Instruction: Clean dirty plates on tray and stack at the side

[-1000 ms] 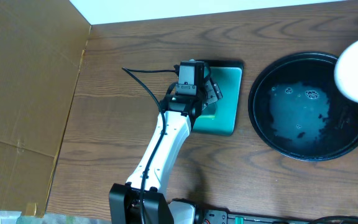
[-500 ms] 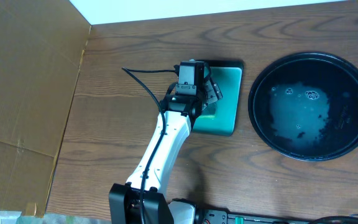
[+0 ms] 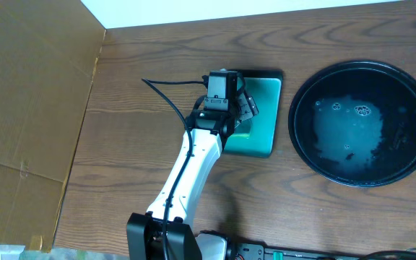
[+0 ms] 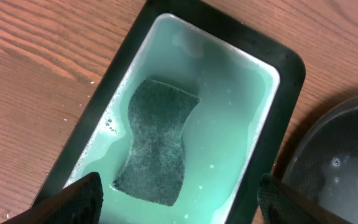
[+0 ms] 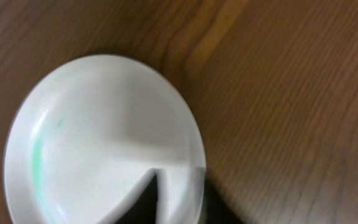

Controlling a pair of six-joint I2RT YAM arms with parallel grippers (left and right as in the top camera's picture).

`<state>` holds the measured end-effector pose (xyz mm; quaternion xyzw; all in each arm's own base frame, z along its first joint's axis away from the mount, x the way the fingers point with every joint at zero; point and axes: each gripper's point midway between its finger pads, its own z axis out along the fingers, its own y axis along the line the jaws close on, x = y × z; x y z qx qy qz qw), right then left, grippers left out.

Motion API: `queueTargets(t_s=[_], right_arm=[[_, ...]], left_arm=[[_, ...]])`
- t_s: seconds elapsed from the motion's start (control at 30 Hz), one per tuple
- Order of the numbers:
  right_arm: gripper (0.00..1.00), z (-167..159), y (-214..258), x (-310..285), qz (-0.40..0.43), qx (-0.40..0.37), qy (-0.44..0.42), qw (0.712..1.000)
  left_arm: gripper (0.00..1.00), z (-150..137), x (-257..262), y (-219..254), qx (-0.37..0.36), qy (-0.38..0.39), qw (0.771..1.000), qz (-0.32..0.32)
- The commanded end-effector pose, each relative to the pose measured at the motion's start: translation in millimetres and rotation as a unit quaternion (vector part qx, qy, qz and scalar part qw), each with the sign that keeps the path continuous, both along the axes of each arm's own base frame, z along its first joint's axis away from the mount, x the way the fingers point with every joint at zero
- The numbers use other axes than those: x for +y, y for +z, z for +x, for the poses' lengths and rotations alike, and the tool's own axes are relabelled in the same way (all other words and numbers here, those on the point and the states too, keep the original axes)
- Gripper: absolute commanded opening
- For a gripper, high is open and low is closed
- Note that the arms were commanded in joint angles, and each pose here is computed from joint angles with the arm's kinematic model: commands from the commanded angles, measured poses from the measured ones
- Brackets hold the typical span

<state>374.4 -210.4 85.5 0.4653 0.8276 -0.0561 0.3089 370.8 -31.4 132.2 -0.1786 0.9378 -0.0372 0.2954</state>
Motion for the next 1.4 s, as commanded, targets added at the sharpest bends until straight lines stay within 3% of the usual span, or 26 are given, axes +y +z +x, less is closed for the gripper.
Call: queueTargets(t_s=[0.0, 0.03, 0.1, 0.23, 0.7, 0.97, 1.37], right_arm=[[0.63, 3, 7, -2, -0.006, -0.006, 0.007, 1.0], [0.73, 7, 8, 5, -0.001, -0.008, 0.034, 0.999], [0.85, 7, 12, 9, 0.001, -0.01, 0.049, 0.999], [0.93, 0, 36, 21, 0.003, -0.024, 0.056, 0.998], [0.99, -69, 136, 134, -0.017, -0.08, 0.157, 0.984], [0.99, -114, 122, 175, -0.022, -0.149, 0.178, 0.972], [0.99, -120, 127, 185, -0.048, -0.205, 0.225, 0.952]], left_arm=[[0.8, 1, 2, 3, -0.004, 0.001, 1.0, 0.003], [0.8, 1, 2, 3, -0.004, 0.001, 1.0, 0.003], [0.8, 1, 2, 3, -0.004, 0.001, 1.0, 0.003], [0.8, 1, 2, 3, -0.004, 0.001, 1.0, 0.003], [0.8, 1, 2, 3, -0.004, 0.001, 1.0, 0.003], [0.8, 1, 2, 3, -0.004, 0.001, 1.0, 0.003], [0.8, 1, 2, 3, -0.004, 0.001, 1.0, 0.003]])
